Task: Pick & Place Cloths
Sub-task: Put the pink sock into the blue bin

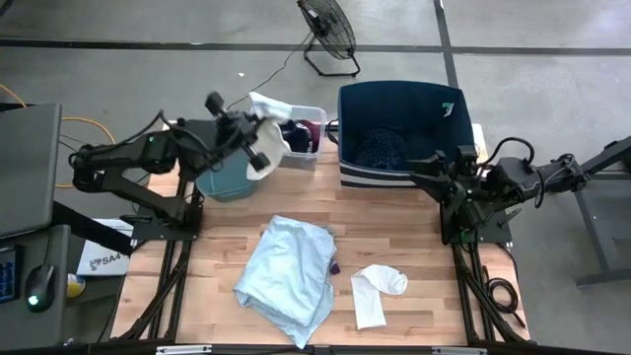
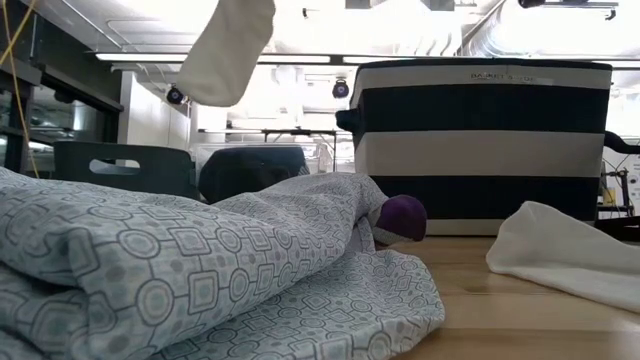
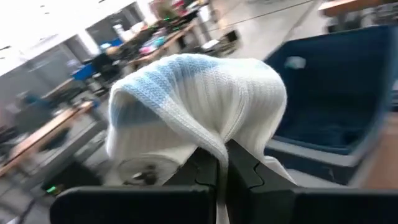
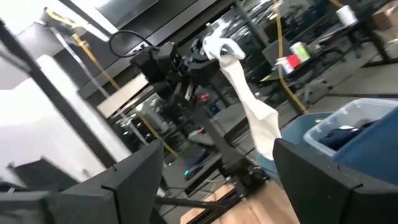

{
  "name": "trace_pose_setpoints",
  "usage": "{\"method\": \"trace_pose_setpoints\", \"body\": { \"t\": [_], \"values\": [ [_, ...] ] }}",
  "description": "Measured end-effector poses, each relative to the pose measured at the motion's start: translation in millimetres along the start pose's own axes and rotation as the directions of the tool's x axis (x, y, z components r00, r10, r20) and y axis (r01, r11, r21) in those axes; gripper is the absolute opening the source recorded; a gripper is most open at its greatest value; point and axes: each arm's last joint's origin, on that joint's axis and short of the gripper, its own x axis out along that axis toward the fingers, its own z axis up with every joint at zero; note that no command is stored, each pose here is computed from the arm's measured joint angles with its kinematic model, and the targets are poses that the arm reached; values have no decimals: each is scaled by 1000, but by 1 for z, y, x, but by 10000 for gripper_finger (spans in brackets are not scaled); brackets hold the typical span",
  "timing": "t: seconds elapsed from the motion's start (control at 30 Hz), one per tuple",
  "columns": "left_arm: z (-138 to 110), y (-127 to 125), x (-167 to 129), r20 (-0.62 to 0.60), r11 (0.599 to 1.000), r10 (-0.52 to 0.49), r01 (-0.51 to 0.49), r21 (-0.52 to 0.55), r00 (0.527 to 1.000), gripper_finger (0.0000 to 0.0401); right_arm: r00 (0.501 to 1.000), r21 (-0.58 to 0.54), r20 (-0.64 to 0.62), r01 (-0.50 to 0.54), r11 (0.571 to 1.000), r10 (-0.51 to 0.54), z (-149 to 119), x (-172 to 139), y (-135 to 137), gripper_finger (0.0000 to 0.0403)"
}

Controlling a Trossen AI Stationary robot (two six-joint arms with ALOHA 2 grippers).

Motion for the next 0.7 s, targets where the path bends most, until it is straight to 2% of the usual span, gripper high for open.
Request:
{"method": "trace_pose_setpoints", "body": {
  "t": [0.27,0.7],
  "values": [
    [-20,31,3,-135,992,116,-108,65,984,0,997,4,43,71,997,-71,1,1,-2,295],
    [-33,54,15,-225,980,189,-168,111,956,0,995,6,54,89,996,-89,1,1,-3,295]
  ]
}}
